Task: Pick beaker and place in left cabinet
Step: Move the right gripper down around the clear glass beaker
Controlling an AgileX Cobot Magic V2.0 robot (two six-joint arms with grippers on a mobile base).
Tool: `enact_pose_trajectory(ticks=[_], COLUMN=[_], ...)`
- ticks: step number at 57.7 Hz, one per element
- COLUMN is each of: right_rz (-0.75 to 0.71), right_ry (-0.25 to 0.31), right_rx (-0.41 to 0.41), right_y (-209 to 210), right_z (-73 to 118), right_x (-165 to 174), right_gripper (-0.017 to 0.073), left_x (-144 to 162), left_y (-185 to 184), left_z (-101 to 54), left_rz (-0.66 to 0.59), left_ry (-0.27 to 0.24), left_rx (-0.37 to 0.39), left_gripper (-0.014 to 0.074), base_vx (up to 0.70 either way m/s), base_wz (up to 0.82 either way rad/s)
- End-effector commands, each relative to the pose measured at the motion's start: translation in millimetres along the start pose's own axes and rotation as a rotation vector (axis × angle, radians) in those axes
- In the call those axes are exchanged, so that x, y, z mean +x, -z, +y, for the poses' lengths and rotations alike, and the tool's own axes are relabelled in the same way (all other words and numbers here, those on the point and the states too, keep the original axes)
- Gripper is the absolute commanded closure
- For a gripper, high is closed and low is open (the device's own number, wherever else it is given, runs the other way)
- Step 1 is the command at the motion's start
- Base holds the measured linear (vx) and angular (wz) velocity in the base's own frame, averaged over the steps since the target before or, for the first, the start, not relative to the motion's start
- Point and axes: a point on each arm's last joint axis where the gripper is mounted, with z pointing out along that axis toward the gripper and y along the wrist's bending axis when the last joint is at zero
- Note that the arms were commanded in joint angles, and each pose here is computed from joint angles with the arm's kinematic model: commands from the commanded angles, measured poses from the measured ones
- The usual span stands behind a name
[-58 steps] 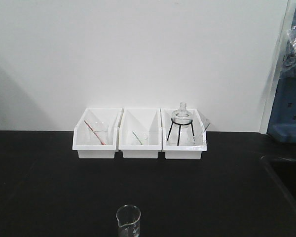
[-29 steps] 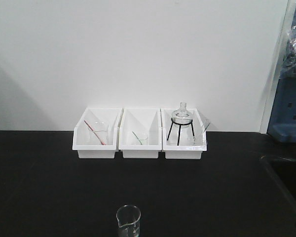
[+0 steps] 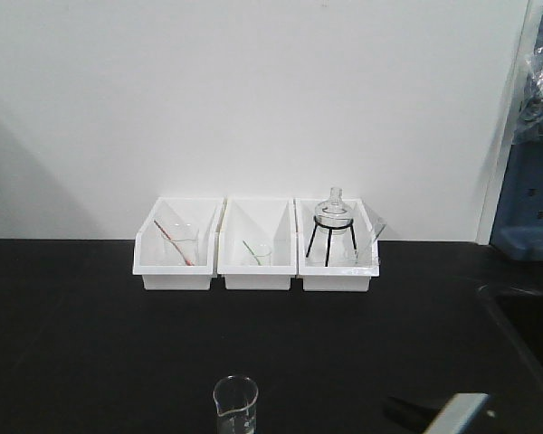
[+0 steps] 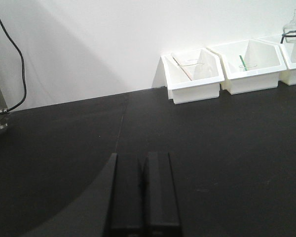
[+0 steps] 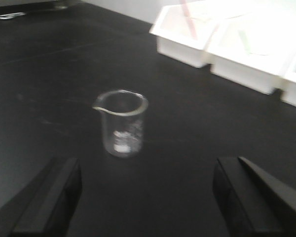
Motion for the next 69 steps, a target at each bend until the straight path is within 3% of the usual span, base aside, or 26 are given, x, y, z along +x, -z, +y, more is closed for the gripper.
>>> enact_pose_trajectory(ticks=[1,7,13,22,32,57,69], right_rz=[-0.084,-0.066,-0.068,-0.065,-0.074,-0.105,-0.112], right_ry=[0.014,-0.041,-0.065,-0.051,-0.061,-0.067,-0.064], right_rx=[0.002,0.037,0.020,-0.019,-0.020,-0.037,-0.061], right_y=[-27.6,-52.0,-72.7,-101.3,-126.3,-157.6,-174.7], right_z=[2.3,3.0,8.4,14.3,8.4,1.7,8.3], right_x=[-17.9,-12.7,-7.2,-2.5,2.4,2.6,6.5], right_gripper=[-0.0051,-0.0050,-0.0050,-0.0050,-0.0050,-0.0043,-0.0041], left_x=[-13.8,-13.8,-13.8,-13.8,-13.8,-13.8,-13.8], left_y=[2.4,2.4,2.4,2.4,2.4,2.4,2.4], left_z=[1.7,1.7,1.7,1.7,1.7,1.7,1.7], left_rz=[-0.111,-0.111,-0.111,-0.111,-0.111,-0.111,-0.111], left_ry=[0.007,0.007,0.007,0.007,0.007,0.007,0.007], left_rx=[-0.013,-0.013,-0.013,-0.013,-0.013,-0.013,-0.013], left_gripper=[0.0600,0.0600,0.0600,0.0600,0.0600,0.0600,0.0600], base_vx=[0.00,0.00,0.00,0.00,0.00,0.00,0.00], base_wz=[0.00,0.00,0.00,0.00,0.00,0.00,0.00])
